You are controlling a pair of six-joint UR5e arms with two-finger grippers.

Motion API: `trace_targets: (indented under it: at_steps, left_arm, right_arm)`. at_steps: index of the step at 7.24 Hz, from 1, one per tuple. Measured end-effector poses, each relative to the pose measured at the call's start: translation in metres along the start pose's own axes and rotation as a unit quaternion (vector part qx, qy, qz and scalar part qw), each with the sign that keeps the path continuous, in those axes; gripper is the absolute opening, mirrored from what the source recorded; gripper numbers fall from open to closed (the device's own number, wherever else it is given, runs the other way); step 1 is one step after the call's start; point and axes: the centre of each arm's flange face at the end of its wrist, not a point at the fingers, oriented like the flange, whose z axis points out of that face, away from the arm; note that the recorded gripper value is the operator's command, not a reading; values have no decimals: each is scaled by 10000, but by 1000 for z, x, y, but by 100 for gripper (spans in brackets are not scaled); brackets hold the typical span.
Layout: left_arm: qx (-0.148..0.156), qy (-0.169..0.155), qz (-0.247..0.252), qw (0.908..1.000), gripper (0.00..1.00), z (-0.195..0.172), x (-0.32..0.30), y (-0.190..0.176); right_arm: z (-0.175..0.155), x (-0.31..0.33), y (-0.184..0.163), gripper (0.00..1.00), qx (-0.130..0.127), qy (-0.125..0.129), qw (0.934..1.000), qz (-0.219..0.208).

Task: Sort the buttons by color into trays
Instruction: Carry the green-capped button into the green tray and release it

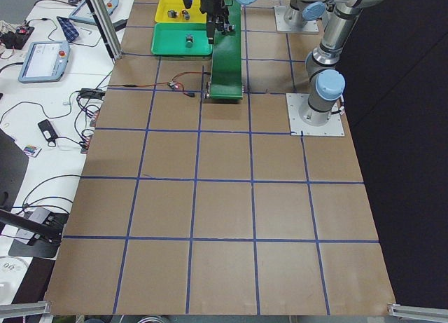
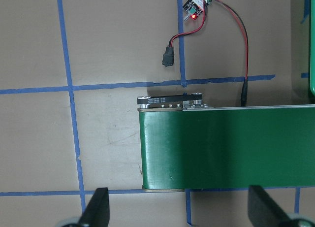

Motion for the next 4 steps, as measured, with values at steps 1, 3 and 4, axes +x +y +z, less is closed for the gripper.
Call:
trace_targets:
  at_steps: [1,3,4]
  left_arm:
    - [6,2,-1,10000,100,-1,0,-1]
    - [25,7,-17,10000,100,-2,-2,0]
    - [36,5,-22,10000,100,-3,-2,0]
  right_arm:
    - [-8,0,-2,0,72,-48,10000,18]
    - [-42,-3,-3,0,408,-268,9988,15]
    - [-70,-6,-3,0,804,-492,9955,-41]
